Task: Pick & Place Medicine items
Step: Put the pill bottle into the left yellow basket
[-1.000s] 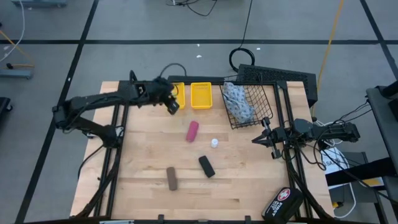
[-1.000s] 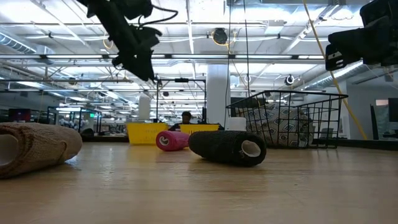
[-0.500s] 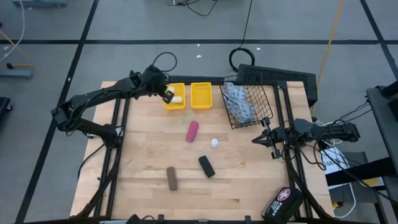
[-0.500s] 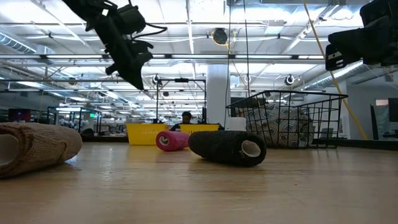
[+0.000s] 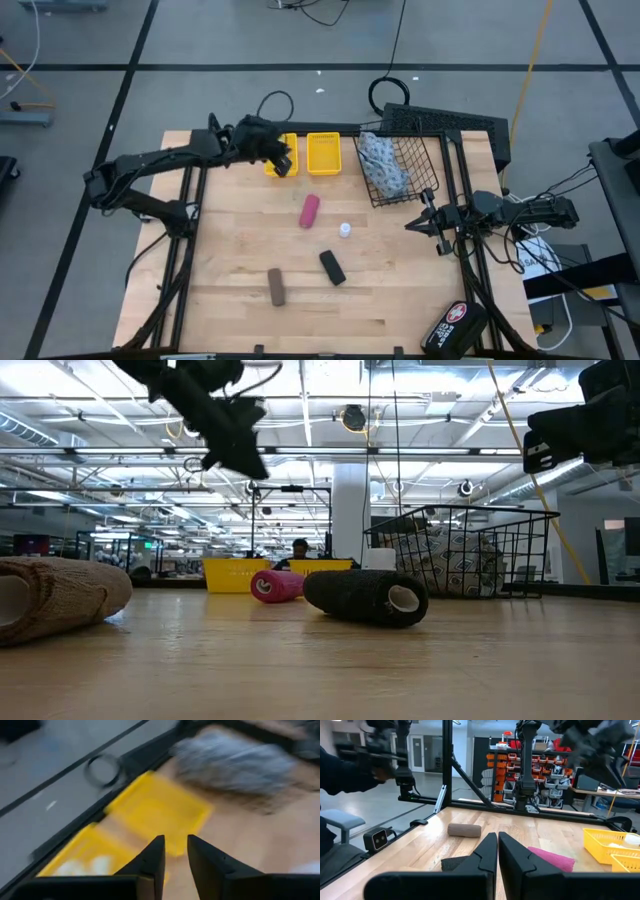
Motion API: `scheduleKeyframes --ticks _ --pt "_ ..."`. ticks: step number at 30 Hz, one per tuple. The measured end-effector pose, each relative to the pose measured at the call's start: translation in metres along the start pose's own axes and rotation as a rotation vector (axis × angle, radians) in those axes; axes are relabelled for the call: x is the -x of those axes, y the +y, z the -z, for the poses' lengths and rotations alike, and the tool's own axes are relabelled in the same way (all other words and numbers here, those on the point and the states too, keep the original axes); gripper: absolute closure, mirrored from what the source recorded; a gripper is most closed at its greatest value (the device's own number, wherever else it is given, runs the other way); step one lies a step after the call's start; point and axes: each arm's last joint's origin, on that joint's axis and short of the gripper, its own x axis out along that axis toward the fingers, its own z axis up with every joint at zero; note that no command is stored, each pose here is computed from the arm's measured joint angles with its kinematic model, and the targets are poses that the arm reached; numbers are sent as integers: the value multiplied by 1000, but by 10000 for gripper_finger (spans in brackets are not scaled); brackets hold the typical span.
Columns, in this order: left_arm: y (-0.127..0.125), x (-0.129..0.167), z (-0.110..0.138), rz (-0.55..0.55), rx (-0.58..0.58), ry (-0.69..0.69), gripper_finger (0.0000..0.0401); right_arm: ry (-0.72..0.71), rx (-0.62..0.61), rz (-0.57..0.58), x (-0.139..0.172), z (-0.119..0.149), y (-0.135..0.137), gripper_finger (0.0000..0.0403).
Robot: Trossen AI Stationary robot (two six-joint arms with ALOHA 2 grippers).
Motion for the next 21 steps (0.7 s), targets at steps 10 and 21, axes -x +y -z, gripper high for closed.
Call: scheduleKeyframes --ticks 10,21 --pt "-97 23 -3 327 -237 -257 234 0 0 0 0 0 0 394" --pt "-147 11 28 378 -340 -195 169 0 0 0 0 0 0 394"
